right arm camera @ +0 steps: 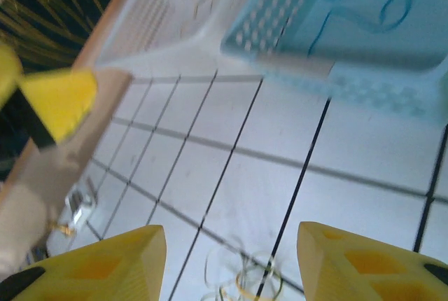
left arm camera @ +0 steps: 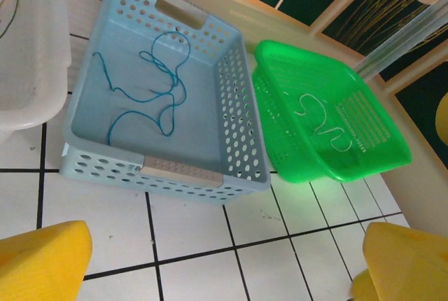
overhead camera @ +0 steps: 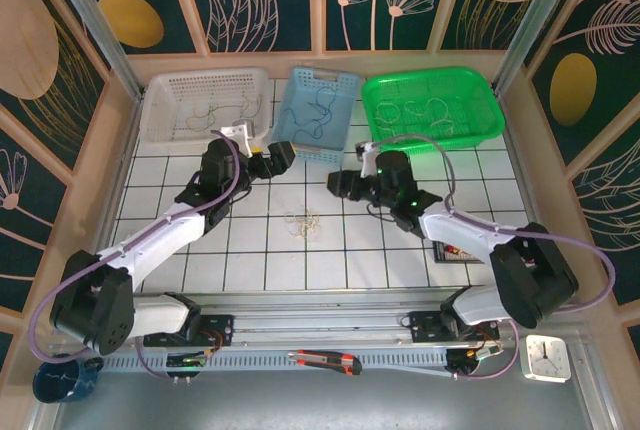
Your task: Untangle the cables
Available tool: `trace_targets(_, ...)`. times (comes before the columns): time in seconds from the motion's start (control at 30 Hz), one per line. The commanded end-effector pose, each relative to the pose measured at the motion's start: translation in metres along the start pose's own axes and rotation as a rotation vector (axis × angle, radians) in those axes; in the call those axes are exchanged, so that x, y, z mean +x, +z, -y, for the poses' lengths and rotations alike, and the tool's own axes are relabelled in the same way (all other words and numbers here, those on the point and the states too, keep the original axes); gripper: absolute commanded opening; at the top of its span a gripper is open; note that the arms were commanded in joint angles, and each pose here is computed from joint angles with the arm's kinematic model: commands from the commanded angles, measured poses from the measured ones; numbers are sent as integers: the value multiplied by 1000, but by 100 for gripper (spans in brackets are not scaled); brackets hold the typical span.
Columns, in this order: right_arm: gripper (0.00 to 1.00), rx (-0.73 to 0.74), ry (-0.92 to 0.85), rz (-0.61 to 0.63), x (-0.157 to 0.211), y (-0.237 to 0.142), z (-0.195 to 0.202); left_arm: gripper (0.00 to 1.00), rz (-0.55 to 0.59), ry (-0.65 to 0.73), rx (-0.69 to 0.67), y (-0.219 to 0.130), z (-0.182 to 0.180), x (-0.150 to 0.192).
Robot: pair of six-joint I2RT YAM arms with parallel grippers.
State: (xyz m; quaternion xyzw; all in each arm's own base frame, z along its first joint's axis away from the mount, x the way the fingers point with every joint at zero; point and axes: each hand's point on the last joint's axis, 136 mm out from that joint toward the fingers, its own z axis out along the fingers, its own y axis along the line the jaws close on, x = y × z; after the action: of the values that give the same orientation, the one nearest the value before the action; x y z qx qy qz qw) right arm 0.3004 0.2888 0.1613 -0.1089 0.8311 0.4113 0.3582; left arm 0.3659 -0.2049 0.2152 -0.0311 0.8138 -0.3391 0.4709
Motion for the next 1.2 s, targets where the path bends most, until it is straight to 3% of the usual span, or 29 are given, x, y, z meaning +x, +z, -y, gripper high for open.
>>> trace_targets(0.0, 49, -19, -84, -61, 26, 12, -6, 99, -53, -20, 13, 2, 3, 8)
trace_targets(0.17, 45, 22, -152, -160, 60, 31, -1, 99, -61, -31, 15, 2, 2, 11)
trace_targets(0.43, 47, 39, -233, -237, 83, 47, -3, 99, -67, -39, 24, 2, 3, 14)
trace_targets(0.87, 52, 112, -274, -255, 86, 65, 2, 99, -59, -52, 40, 2, 5, 12)
trace_targets(1.17, 47, 149, -279, -275, 89, 72, 12, 99, -59, -53, 42, 1, 5, 13)
